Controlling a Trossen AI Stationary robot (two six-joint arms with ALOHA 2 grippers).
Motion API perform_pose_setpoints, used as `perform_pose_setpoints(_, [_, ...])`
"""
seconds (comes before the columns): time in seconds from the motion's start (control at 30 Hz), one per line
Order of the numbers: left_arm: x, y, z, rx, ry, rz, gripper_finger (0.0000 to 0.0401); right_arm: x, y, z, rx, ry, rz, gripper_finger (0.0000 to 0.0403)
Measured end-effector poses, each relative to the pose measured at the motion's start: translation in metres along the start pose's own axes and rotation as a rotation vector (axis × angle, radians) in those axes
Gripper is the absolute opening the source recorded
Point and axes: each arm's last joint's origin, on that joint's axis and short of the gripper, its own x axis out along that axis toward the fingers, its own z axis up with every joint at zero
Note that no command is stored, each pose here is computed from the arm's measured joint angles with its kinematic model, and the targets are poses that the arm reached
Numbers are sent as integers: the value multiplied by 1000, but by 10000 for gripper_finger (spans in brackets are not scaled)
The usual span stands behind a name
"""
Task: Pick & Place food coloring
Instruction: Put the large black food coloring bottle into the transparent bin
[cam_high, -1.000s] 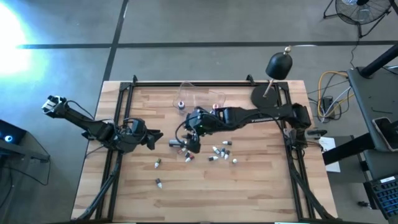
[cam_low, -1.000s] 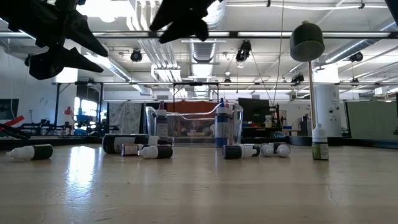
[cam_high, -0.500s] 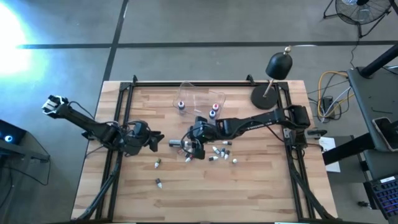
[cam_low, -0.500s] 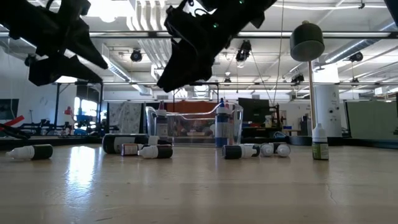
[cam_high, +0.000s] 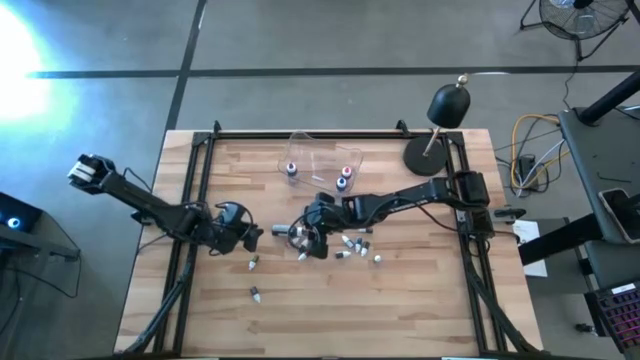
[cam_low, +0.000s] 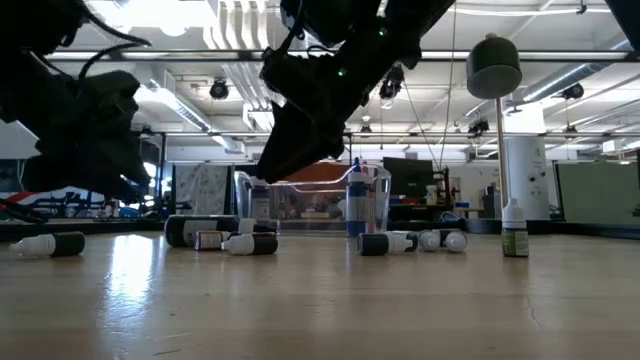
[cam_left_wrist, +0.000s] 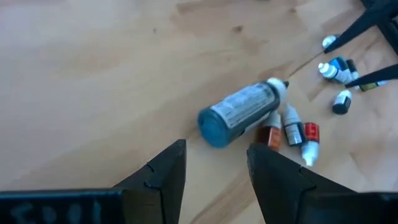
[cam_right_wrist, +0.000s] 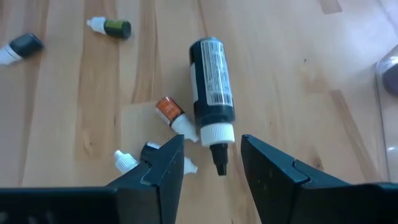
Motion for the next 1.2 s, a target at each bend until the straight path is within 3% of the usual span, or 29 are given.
perform_pose_setpoints(0.47, [21,23,-7,-173,6,-101,147,28,-1,-19,-5,50,-12,146])
perform_pose_setpoints(0.83, [30,21,1,-173,17,-111,147,39,-4,-19,-98,18,-18,150])
perform_pose_setpoints(1.2, [40,8,2,-174,35,-127,147,47,-9,-22,-45,25,-26,154])
